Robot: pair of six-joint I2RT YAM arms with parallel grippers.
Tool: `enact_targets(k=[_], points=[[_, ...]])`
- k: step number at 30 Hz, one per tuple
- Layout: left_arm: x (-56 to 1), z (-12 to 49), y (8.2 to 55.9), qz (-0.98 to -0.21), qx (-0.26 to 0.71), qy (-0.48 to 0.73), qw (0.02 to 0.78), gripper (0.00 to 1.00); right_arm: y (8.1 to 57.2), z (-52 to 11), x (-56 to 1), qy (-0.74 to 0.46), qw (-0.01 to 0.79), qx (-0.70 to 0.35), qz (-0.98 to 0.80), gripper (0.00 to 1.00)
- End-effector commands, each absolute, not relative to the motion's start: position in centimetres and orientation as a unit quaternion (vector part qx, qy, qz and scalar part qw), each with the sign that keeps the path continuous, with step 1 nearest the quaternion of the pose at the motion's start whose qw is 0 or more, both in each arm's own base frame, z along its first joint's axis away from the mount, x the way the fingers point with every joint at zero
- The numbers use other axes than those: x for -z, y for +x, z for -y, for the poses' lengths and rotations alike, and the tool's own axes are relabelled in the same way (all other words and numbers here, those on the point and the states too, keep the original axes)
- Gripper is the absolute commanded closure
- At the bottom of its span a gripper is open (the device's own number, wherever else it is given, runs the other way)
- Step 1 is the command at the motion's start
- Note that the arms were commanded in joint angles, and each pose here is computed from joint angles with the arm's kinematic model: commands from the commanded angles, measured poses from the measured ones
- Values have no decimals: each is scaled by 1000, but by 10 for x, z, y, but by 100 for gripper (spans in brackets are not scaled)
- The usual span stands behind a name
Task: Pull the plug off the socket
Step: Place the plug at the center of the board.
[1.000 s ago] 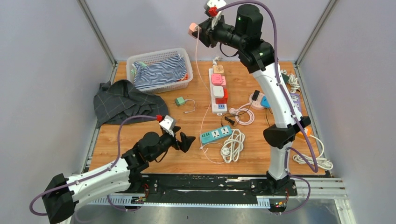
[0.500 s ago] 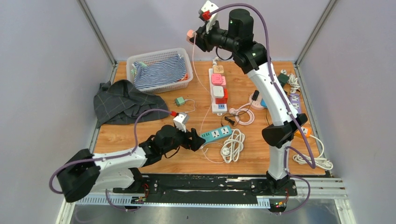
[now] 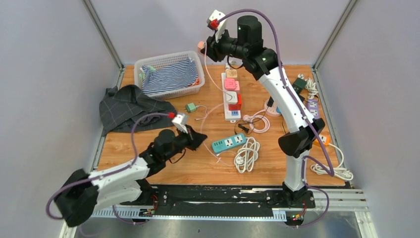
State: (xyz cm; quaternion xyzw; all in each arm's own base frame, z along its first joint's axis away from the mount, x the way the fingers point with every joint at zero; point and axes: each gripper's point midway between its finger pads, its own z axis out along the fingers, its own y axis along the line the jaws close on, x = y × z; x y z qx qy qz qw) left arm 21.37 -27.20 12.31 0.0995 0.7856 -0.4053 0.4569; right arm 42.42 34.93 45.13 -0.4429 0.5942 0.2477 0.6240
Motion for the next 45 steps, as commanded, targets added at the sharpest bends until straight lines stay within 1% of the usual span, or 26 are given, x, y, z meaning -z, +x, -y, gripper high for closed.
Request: enact_targets(k=[1,4,6,12,16,20,23,25,26,27,28,29,30,32,34,35,37,39,41,43,45], points=[[-170,214,248,-749,363,42,553,100,420,-348,-413,-477,578,-262,-608,100],[-194,168,274,-734,322,-8,598,100,426,-346,-362,-489,524,-281,-638,100],[-198,148,289,-738,291,-26,609,100,431,-345,-329,-491,490,-295,-657,100],[-190,107,333,-760,208,-78,611,100,437,-356,-234,-490,395,-333,-703,100],[-186,94,354,-771,158,-82,611,100,440,-372,-181,-474,341,-359,-728,100],[-176,75,365,-780,100,-91,612,100,436,-390,-138,-469,299,-375,-742,100],[-163,68,365,-789,77,-97,602,100,426,-402,-114,-468,272,-381,-749,100],[-154,64,364,-794,69,-105,594,100,420,-408,-103,-469,259,-383,-753,91],[-152,63,362,-795,67,-108,593,98,417,-409,-99,-470,255,-381,-755,86],[-151,62,361,-794,66,-110,594,93,416,-409,-96,-471,253,-376,-757,79],[-152,61,359,-793,66,-112,595,85,416,-409,-94,-472,253,-369,-760,68],[-154,60,358,-790,67,-114,598,76,416,-407,-95,-473,253,-363,-762,56],[-159,60,356,-786,68,-114,604,69,418,-404,-95,-475,257,-351,-765,46],[-172,58,352,-777,70,-114,615,50,424,-397,-104,-482,272,-324,-767,33],[-185,56,347,-769,72,-111,626,31,431,-387,-119,-497,293,-291,-763,24],[-193,56,344,-763,74,-108,633,26,433,-383,-129,-504,303,-280,-759,19],[-204,56,336,-758,81,-104,639,19,433,-374,-149,-516,319,-262,-751,13],[-215,61,328,-751,101,-93,646,15,430,-365,-171,-526,332,-251,-742,10],[-228,71,318,-739,134,-74,656,11,420,-354,-183,-537,329,-246,-737,9],[-238,90,307,-730,183,-32,658,6,407,-343,-191,-549,326,-243,-730,8],[-244,108,296,-721,226,4,654,3,394,-331,-197,-559,325,-241,-724,8]])
